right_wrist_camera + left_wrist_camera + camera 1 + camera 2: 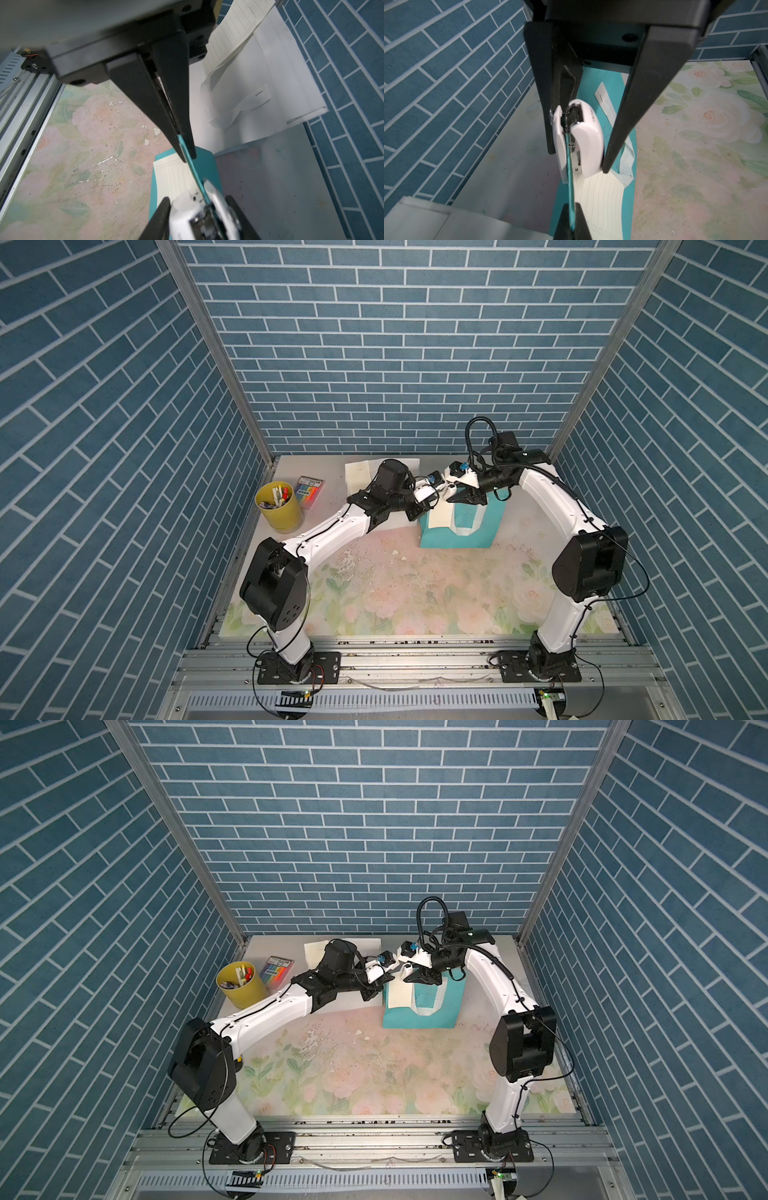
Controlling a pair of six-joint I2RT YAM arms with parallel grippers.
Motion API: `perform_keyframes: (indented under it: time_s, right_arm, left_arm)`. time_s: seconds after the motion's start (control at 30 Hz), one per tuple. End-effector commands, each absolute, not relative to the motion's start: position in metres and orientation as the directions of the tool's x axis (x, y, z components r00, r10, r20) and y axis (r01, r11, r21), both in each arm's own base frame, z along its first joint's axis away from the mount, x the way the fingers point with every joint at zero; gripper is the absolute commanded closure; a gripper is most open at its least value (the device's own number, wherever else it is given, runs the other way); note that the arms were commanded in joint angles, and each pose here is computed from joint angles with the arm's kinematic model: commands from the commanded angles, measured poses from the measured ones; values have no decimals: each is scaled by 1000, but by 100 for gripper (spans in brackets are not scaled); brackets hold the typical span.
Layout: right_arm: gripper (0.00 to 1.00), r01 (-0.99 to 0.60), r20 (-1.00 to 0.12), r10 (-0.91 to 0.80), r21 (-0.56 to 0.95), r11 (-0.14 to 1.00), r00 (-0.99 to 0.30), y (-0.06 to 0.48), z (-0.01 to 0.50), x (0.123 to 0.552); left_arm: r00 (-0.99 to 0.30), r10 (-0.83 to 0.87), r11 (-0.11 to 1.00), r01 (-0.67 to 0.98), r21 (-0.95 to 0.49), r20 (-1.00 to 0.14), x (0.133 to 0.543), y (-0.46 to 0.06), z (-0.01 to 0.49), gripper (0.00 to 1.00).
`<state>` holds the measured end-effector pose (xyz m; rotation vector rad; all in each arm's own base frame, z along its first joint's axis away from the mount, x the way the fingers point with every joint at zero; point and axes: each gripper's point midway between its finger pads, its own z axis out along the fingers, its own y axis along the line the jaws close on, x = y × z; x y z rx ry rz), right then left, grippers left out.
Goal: Staple the receipts to the bags
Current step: Staple the receipt to the takeout bag.
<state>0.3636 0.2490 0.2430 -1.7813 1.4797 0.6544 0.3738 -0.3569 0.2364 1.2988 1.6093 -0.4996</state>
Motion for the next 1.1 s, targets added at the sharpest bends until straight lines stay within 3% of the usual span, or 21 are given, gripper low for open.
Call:
perform_keyframes:
  time_s: [0.0,0.03,0.07,0.23,0.33,0.43,0.5,0.53,0.7,0.87,1.07]
  right_arm:
    - [81,-966,-748,-611,-215,-143,257,254,240,353]
    - [94,-965,-750,-608,-219,-144,261,254,240,353]
    - [100,-963,-749,-605,-223,-152,269,254,240,351]
    - [100,-965,-767,-585,-203,-167,263,253,247,342]
    - [100,-969,-784,-575,-237,-72,234,253,259,354]
    - [52,-961,-799,-575,-266,77,175,250,273,369]
    - [34,-946,-821,-565,-246,212,87,245,284,380]
    - [30,-935,-828,-559,-229,269,42,241,288,383]
    - [26,-853,-856,-500,-161,497,-130,224,303,390]
    - [27,-673,-918,-303,-57,738,-255,211,307,396]
    - [30,-571,-941,-140,66,818,-310,220,291,389]
  left_arm:
    - [41,513,316,920,233,-857,370,-364,233,100]
    - [39,513,316,920,231,-857,370,-364,233,100]
    - [39,513,317,919,232,-857,370,-364,233,100]
    - [35,516,317,921,228,-856,370,-364,230,100]
    - [36,516,318,920,230,-856,370,-364,230,100]
    - [36,514,324,917,233,-857,370,-362,231,100]
    - [38,511,326,916,235,-859,369,-362,231,100]
    - [34,511,331,914,233,-859,370,-361,230,100]
    - [18,499,334,919,211,-867,366,-361,229,100]
    - [12,493,341,917,206,-870,366,-360,227,100]
    - [5,491,339,920,196,-871,366,-362,225,100]
